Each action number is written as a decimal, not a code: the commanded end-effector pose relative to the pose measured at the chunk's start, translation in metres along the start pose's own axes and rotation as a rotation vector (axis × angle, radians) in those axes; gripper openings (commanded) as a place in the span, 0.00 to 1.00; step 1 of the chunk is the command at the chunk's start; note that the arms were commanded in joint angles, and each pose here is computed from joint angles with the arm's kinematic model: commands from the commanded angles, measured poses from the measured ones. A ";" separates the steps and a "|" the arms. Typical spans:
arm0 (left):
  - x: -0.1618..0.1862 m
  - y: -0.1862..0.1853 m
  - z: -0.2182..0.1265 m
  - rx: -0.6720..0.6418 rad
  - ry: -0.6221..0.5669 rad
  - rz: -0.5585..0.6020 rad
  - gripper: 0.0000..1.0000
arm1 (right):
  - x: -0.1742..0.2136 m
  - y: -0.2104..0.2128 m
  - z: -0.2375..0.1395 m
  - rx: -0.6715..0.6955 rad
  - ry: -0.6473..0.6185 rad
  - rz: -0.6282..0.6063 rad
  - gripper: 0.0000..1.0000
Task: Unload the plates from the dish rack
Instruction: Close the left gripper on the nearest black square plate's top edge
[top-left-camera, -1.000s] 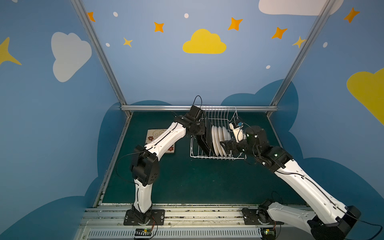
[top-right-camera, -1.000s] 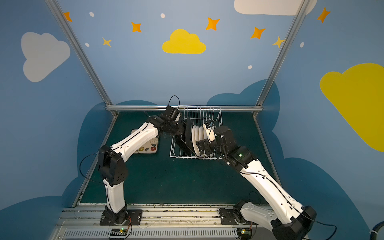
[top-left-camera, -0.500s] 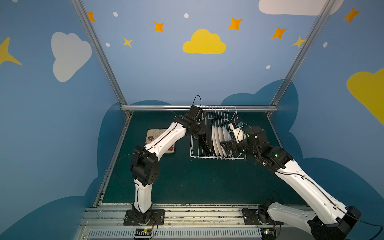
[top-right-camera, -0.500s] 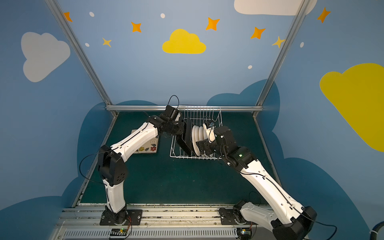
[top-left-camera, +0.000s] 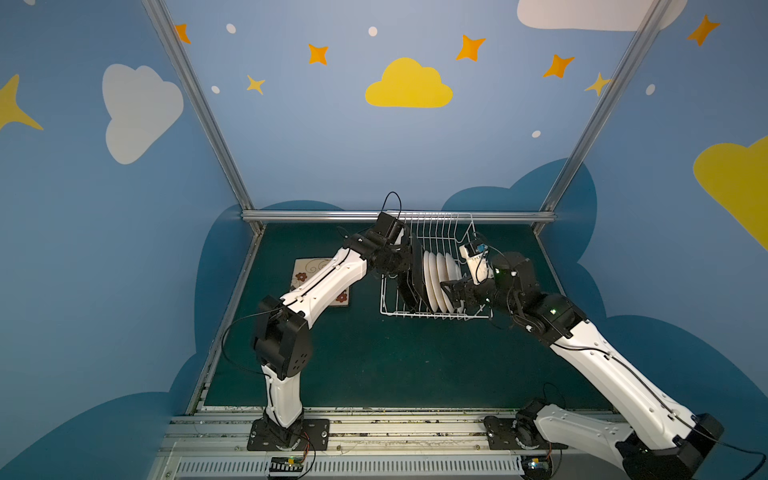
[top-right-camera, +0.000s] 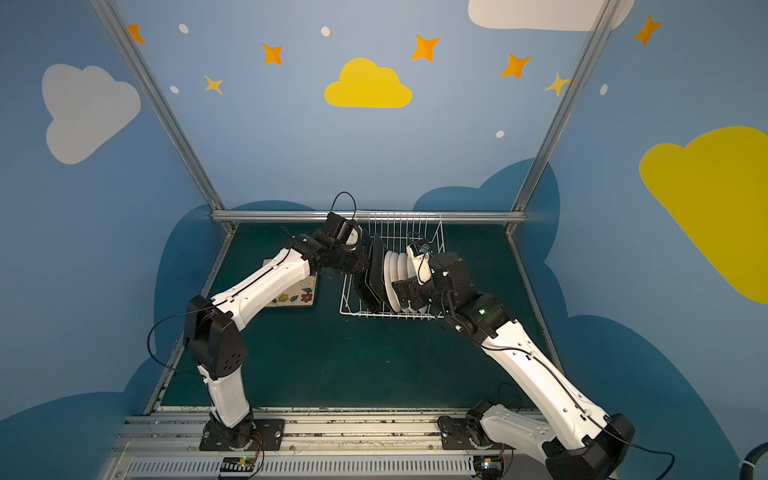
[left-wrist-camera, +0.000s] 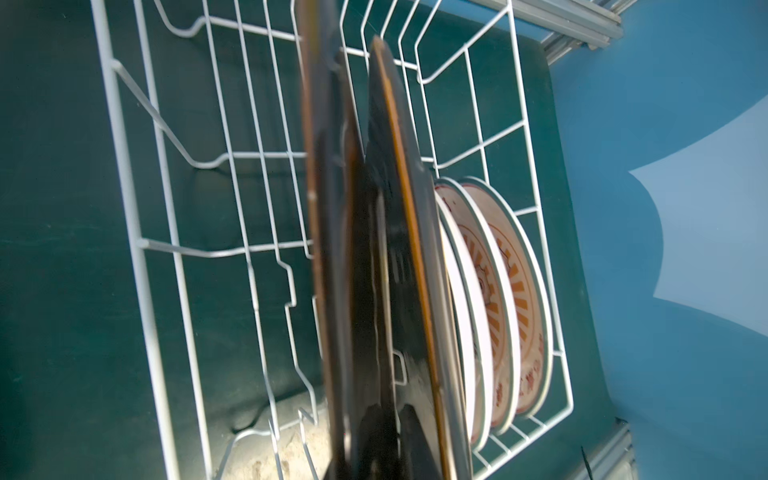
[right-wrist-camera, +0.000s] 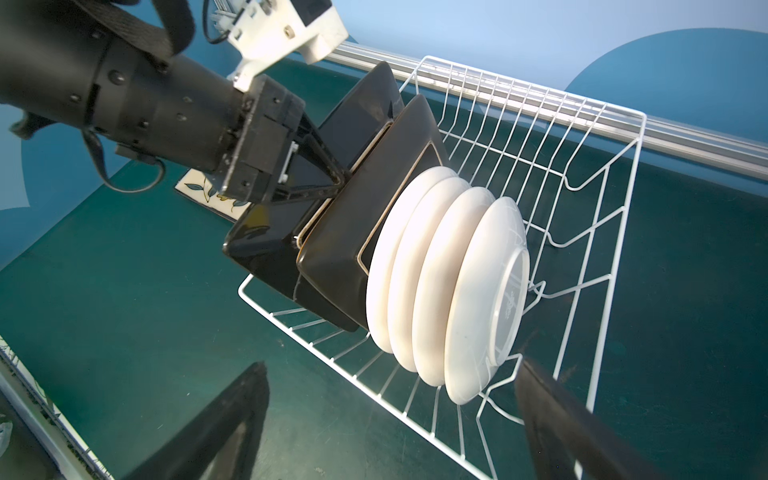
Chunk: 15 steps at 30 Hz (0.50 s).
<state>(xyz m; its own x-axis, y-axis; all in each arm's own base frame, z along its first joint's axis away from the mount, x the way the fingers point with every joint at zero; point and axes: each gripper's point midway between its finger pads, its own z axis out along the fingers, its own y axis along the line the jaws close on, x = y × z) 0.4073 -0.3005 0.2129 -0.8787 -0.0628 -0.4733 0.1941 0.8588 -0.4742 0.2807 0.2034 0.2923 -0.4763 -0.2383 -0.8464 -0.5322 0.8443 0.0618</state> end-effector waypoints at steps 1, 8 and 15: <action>-0.023 -0.006 -0.041 0.018 -0.101 0.047 0.03 | -0.007 -0.002 -0.003 0.009 -0.033 0.001 0.92; -0.020 0.005 -0.043 -0.010 -0.093 0.062 0.03 | -0.008 0.000 -0.002 0.004 -0.031 -0.002 0.92; -0.002 0.029 -0.018 -0.041 -0.005 0.030 0.03 | -0.008 -0.001 -0.003 0.005 -0.032 0.001 0.92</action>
<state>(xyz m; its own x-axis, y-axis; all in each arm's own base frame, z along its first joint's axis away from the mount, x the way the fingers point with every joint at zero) 0.4027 -0.2947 0.2157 -0.8858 -0.0612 -0.4600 0.2050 0.8376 -0.5063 0.2808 0.2036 0.2923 -0.4761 -0.2381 -0.8466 -0.5325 0.8441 0.0621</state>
